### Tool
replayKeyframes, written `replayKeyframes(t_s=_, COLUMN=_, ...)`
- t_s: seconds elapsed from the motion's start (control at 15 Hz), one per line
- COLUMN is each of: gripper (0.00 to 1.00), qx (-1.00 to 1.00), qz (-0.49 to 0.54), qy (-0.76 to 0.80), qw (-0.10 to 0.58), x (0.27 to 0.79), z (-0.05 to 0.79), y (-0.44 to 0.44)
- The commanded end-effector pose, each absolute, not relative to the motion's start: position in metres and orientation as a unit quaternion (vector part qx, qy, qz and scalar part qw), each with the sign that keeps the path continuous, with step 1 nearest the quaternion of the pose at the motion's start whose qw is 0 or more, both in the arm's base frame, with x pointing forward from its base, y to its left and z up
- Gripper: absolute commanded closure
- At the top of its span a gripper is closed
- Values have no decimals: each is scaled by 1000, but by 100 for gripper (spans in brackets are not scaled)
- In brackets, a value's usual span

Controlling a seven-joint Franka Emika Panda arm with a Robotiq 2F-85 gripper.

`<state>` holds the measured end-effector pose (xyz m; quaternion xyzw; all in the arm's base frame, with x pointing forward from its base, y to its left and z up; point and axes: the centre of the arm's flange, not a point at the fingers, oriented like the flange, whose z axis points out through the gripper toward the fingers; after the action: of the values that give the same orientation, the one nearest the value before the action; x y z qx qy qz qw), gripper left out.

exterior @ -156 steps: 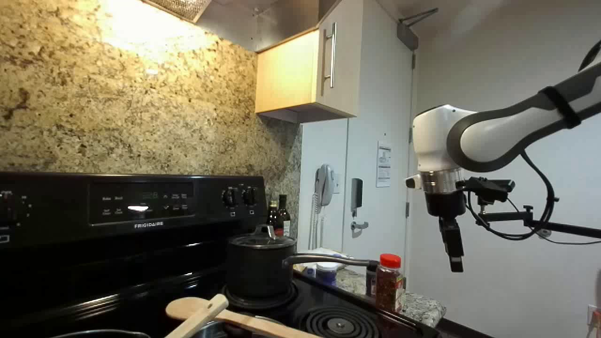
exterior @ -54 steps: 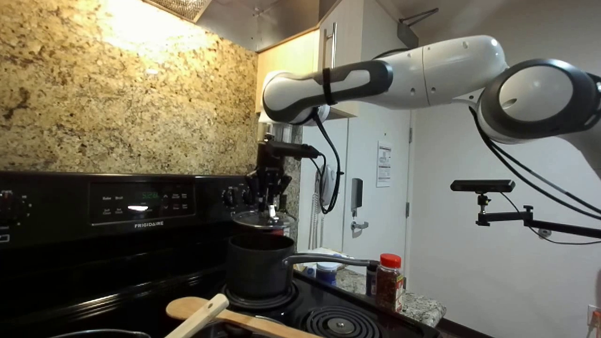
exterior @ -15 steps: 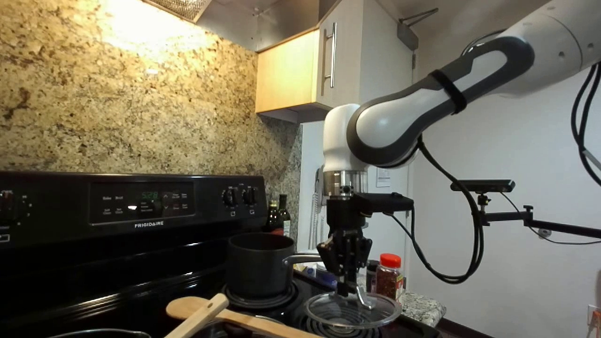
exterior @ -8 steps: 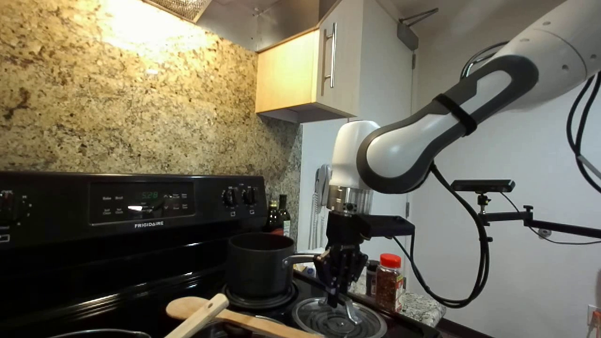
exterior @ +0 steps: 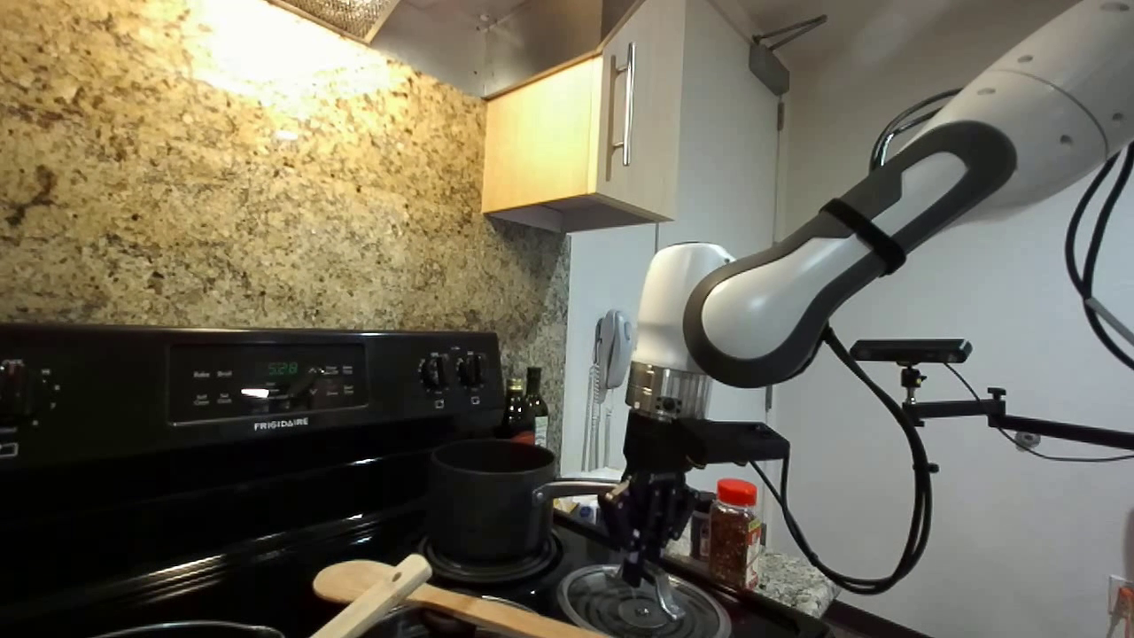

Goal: Uncover the pot and put the lid on the stove

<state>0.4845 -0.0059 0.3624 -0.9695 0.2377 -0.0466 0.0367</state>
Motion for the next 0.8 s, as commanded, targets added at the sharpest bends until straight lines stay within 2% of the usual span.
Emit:
replayKeyframes(t_s=0.0, gripper=88, qx=-971, qz=-60, qy=229, qw=30, x=481, z=361, y=-11)
replayKeyframes(t_s=0.6, gripper=88, qx=-976, qz=-59, qy=211, qw=3, x=485, z=357, y=-8)
replayKeyframes(t_s=0.67, gripper=59, qx=-976, qz=-58, qy=209, qw=4, x=485, z=357, y=-7)
replayKeyframes(t_s=0.73, gripper=54, qx=-976, qz=-59, qy=208, qw=2, x=485, z=357, y=-6)
